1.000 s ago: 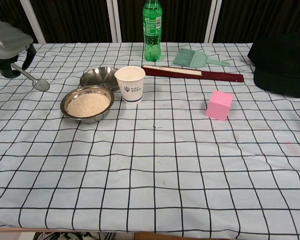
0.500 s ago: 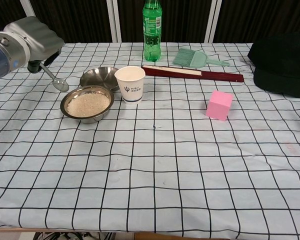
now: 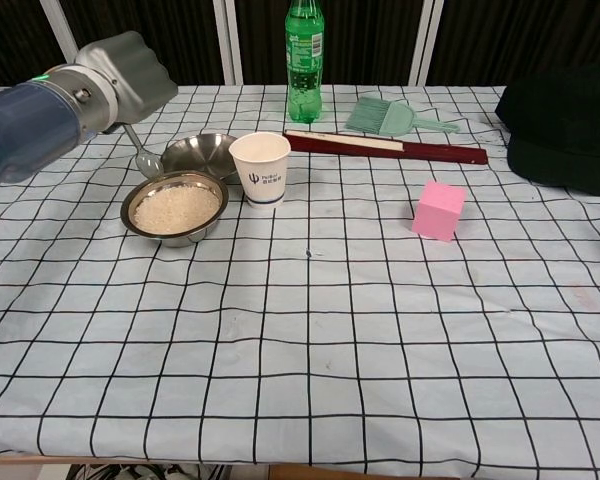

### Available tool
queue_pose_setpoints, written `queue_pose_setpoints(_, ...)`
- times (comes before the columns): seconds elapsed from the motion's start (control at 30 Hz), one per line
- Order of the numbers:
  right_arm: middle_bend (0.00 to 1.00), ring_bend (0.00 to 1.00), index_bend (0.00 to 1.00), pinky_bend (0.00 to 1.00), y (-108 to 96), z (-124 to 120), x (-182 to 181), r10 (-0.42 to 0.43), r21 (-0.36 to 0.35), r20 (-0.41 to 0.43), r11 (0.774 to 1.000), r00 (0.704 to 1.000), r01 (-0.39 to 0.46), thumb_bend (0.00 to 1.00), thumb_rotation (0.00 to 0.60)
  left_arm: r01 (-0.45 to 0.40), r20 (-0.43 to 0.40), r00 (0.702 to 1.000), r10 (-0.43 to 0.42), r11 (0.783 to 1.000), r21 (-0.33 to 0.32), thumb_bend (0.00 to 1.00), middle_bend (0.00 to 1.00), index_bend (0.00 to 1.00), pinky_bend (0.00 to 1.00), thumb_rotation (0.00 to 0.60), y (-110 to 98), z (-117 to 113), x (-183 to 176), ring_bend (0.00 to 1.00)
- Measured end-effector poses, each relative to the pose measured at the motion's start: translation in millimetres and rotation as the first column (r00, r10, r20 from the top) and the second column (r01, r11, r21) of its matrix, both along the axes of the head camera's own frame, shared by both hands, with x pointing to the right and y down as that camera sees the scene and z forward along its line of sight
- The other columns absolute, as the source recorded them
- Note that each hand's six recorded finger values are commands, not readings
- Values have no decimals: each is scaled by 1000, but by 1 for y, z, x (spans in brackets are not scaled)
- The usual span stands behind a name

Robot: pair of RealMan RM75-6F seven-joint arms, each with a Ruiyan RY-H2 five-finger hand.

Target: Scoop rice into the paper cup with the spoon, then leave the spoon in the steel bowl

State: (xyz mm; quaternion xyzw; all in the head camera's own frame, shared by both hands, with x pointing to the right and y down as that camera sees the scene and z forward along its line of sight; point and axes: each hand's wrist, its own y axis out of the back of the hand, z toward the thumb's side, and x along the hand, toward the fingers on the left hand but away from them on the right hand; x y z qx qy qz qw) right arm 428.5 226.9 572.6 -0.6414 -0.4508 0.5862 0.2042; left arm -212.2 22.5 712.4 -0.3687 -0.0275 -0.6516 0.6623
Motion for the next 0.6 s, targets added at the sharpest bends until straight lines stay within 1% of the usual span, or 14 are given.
queue_pose_setpoints(0.13,0,0,0,199,0,0,0,3,0,3,1000,1000,-3,219,600,-65,29,997,65,998,-2,527,1000,801,1000,600,4,5,9,1000)
queue_pose_setpoints(0.33,0,0,0,199,0,0,0,11,-2,11,1000,1000,-11,219,600,-169,75,983,169,986,-10,527,1000,802,1000,600,11,15,18,1000)
queue_pose_setpoints(0.43,0,0,0,199,0,-1,0,9,-2,10,1000,1000,-9,219,600,-223,107,969,223,975,-7,527,1000,803,1000,600,13,18,21,1000)
queue_pose_setpoints(0.47,0,0,0,199,-1,-1,0,7,-1,9,1000,1000,-7,219,600,-256,119,960,255,967,-9,527,1000,803,1000,600,14,19,23,1000)
queue_pose_setpoints(0.6,0,0,0,199,-1,0,1,12,-3,13,1000,1000,-12,219,600,-309,128,943,308,951,-13,527,1000,803,1000,600,16,20,28,1000)
